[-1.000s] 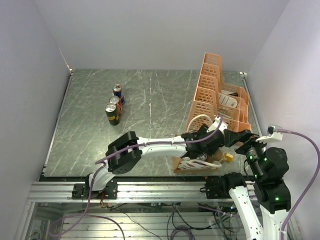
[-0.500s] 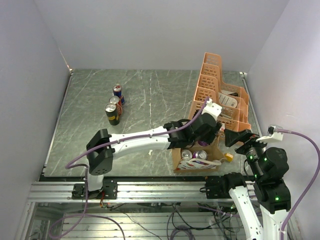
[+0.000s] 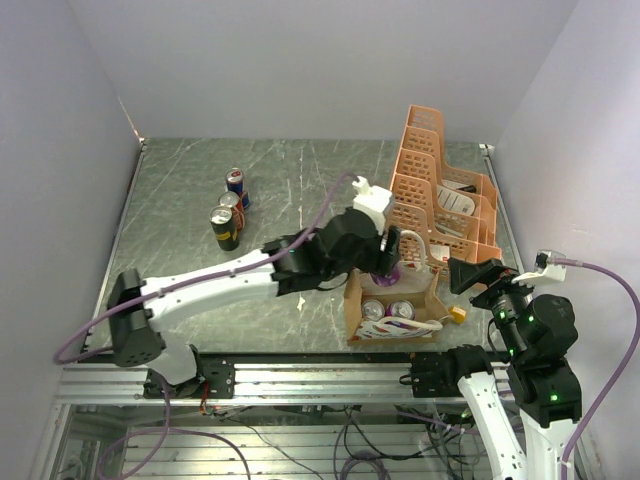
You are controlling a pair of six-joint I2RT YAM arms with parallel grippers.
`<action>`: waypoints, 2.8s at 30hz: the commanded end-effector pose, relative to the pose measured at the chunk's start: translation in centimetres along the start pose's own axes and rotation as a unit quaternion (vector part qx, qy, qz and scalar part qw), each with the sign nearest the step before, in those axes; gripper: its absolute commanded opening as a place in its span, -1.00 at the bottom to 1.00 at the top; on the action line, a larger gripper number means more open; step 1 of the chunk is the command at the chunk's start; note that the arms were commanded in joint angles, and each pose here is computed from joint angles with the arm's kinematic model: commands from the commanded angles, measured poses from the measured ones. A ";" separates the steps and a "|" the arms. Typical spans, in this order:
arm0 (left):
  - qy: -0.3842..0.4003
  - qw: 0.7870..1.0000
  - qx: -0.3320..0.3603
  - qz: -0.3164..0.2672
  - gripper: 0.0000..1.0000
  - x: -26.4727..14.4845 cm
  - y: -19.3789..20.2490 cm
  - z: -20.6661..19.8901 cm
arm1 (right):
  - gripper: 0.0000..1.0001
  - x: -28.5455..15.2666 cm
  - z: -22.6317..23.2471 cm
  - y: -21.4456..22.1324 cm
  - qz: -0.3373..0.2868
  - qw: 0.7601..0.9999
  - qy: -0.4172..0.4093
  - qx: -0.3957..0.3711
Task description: Take the beverage out of the canvas bag
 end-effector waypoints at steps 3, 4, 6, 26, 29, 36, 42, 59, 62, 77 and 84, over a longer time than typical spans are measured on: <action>-0.001 0.991 -0.061 -0.121 -0.86 -6.5 -5.1 3.2 | 0.83 0.0 0.2 -0.1 -0.003 1.000 -0.008 -0.002; -0.012 0.990 -0.060 -0.125 -0.86 -7.3 -5.0 3.8 | 0.83 0.0 0.2 -0.1 -0.002 1.000 -0.009 -0.002; -0.043 0.989 -0.057 -0.129 -0.86 -9.2 -4.7 5.2 | 0.83 0.0 0.2 -0.1 -0.003 1.000 -0.009 -0.003; -0.370 0.924 -0.087 0.051 -0.86 -13.1 17.3 14.6 | 0.82 0.5 0.1 0.2 0.011 1.000 -0.004 -0.003; -0.419 0.902 -0.098 0.036 -0.86 -13.7 17.4 15.8 | 0.82 0.6 0.1 0.2 0.013 1.000 -0.003 -0.004; -0.475 0.873 -0.108 -0.022 -0.86 -15.0 14.7 19.3 | 0.82 0.6 0.1 0.1 0.010 1.000 -0.003 -0.003; -0.523 0.848 -0.073 -0.041 -0.86 -15.3 13.9 21.9 | 0.82 0.5 0.1 0.1 0.008 1.000 -0.003 -0.003; -0.590 0.798 -0.110 -0.055 -0.86 -10.7 17.4 27.0 | 0.82 0.6 0.1 0.2 0.011 1.000 -0.005 -0.004; -0.587 0.800 -0.114 -0.054 -0.86 -10.2 17.5 27.2 | 0.82 0.5 0.2 0.1 0.009 1.000 -0.005 -0.003; -0.594 0.789 -0.151 -0.036 -0.77 -8.3 19.0 28.7 | 0.82 0.5 0.1 0.1 0.008 1.000 -0.004 -0.003; -0.600 0.780 -0.177 -0.009 0.19 -8.2 19.3 29.5 | 0.82 0.6 0.1 0.2 0.009 1.000 -0.005 -0.004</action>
Point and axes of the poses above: each gripper's point midway between its finger pads, its own x axis out along the fingers, its own z axis along the line the jaws close on, y = z × x, the point moved 7 cm from there along -x, back along the fingers, and after that the axes turned 15 degrees about x, right-handed, at the moved point
